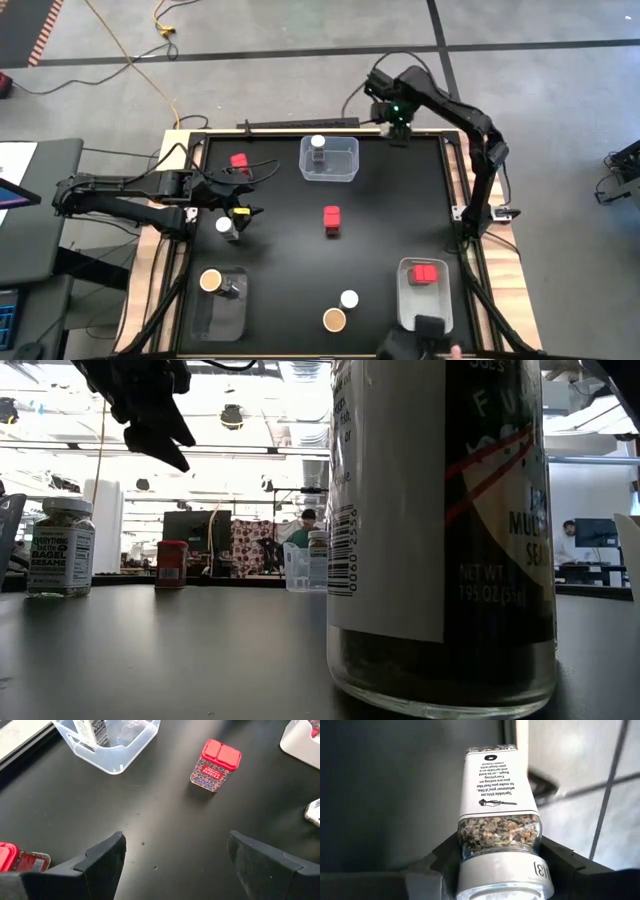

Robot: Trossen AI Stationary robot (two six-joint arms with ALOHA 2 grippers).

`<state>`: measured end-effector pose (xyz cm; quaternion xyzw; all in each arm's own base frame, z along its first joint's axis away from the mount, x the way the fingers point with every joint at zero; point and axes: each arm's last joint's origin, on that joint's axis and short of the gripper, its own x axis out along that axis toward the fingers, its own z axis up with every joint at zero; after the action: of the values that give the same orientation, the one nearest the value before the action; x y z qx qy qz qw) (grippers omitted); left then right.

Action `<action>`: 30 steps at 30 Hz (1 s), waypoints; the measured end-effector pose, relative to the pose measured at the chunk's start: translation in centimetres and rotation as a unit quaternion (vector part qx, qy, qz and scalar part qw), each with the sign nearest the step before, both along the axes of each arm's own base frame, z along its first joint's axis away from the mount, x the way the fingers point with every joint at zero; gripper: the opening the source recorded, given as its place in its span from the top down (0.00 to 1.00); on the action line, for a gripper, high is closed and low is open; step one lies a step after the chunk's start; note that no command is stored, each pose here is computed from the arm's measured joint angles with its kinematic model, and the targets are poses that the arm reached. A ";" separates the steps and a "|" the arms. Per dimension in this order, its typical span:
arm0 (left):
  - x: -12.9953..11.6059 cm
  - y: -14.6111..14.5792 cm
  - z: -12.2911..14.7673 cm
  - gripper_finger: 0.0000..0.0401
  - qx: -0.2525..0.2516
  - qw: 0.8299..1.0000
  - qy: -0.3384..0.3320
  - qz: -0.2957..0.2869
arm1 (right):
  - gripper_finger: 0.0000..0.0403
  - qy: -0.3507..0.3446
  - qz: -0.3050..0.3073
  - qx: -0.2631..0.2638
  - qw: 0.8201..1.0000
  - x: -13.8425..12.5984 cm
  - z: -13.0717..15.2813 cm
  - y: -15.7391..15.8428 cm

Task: Sort spices by type
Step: Put the top right white spice bottle into the transparent bin

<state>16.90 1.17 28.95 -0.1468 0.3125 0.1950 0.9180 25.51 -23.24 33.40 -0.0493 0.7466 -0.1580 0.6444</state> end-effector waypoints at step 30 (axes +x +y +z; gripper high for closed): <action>0.0 0.0 0.0 0.17 0.000 1.000 -0.003 0.005 | 0.45 -0.103 0.100 0.038 0.989 10.4 -2.2 3.8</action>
<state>16.94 1.19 28.98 -0.1490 0.3094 0.1987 0.9179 35.95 -19.49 31.18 -0.0828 0.6732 -0.0681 0.7317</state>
